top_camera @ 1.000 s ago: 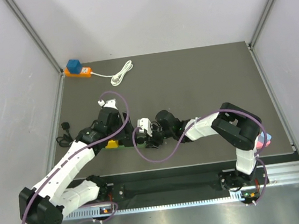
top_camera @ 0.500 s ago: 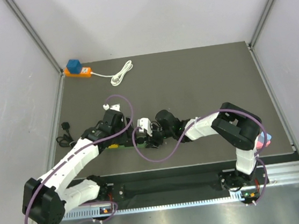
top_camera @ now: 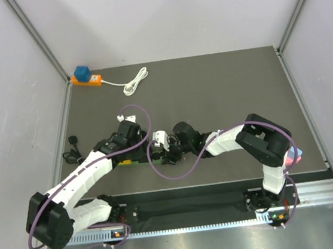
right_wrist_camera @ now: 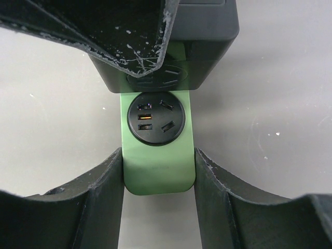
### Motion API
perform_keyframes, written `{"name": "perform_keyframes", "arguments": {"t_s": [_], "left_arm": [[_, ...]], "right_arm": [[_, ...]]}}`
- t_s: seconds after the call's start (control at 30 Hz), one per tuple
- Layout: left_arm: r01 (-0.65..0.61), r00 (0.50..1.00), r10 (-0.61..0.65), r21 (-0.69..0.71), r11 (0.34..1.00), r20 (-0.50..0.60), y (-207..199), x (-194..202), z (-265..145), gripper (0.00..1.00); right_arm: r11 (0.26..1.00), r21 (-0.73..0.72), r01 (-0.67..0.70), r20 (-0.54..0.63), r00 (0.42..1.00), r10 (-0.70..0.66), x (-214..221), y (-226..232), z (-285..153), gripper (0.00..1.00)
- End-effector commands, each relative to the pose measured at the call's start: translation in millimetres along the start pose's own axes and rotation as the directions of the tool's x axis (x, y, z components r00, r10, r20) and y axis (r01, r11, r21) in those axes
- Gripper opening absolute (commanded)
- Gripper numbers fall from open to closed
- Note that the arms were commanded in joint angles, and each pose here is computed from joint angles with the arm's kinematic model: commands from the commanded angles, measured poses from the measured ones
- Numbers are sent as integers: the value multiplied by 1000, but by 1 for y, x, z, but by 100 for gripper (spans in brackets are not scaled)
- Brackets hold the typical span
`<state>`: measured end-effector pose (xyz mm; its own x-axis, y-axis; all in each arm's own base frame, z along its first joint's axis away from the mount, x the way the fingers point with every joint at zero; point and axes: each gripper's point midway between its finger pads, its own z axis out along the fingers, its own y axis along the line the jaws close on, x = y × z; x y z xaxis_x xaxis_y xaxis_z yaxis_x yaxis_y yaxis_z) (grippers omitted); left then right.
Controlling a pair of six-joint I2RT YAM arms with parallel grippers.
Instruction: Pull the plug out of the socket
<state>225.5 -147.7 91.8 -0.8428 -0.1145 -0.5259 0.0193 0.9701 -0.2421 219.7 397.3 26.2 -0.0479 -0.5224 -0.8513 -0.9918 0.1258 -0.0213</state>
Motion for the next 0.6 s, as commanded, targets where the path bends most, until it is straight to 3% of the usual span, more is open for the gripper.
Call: {"name": "perform_keyframes", "arguments": {"t_s": [0.0, 0.27, 0.43, 0.57], "left_arm": [[31, 995, -29, -26, 999, 95, -1, -28, -15, 0], [137, 963, -165, 142, 980, 212, -25, -49, -42, 0], [83, 949, -90, 36, 996, 303, -6, -57, -48, 0], [19, 964, -35, 64, 998, 264, -19, -44, -41, 0]], "right_arm": [[999, 44, 24, 45, 999, -26, -22, -14, 2, 0], [992, 102, 67, 0, 998, -68, -18, -18, 4, 0], [994, 91, 53, -16, 999, -51, -15, -17, 8, 0], [996, 82, 37, -24, 999, -35, -16, -16, 10, 0]]}}
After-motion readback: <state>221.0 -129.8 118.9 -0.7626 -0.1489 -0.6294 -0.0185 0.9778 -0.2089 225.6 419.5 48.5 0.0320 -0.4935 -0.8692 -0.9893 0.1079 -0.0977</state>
